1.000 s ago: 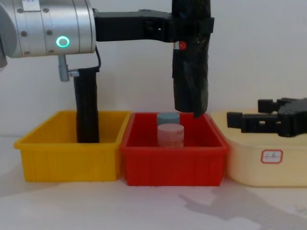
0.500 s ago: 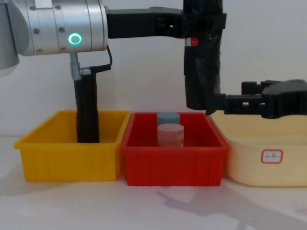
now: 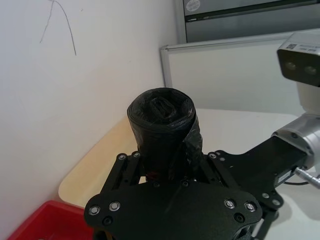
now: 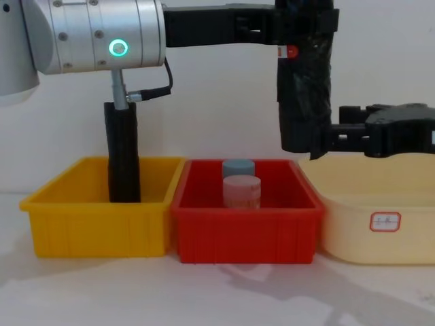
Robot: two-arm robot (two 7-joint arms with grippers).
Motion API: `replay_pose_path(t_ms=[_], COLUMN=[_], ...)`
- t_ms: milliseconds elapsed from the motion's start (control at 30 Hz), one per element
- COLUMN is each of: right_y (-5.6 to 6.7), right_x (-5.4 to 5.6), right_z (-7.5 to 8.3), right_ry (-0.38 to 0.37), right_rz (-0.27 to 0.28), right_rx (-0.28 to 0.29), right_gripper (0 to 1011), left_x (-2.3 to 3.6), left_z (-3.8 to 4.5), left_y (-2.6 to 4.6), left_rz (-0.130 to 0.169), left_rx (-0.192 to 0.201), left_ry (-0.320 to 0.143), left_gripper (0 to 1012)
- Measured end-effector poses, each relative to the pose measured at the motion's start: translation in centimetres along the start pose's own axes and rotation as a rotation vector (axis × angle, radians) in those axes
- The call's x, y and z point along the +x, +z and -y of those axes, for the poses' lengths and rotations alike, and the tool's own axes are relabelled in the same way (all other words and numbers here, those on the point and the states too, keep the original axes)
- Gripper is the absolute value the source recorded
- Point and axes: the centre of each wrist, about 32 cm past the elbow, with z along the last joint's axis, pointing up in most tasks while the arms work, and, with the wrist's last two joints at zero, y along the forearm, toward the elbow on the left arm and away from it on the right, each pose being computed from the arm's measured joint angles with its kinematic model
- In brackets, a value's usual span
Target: Pick up the garbage bag with the one hand and transfer it to the other hand.
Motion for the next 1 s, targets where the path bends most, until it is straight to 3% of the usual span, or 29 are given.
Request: replay_pose_path(t_ms=[467,1000], right_y=[0.2,0.5], right_x=[0.4,0.1], right_z=[-0.7,-2.1], right_ry=[-0.009,0.042], right_rz=[0.009,-0.024], right_rx=[0.024,0.058], right_gripper=[1000,1000], left_x=[-0.50,-1.00], left_z=[0.32,0.48], left_y=[0.04,-0.12], left_rz=[-0.038,-0.052], left_rx=[-0.009,-0.014], left_ry=[-0.016,-0.006], left_gripper=[381,381])
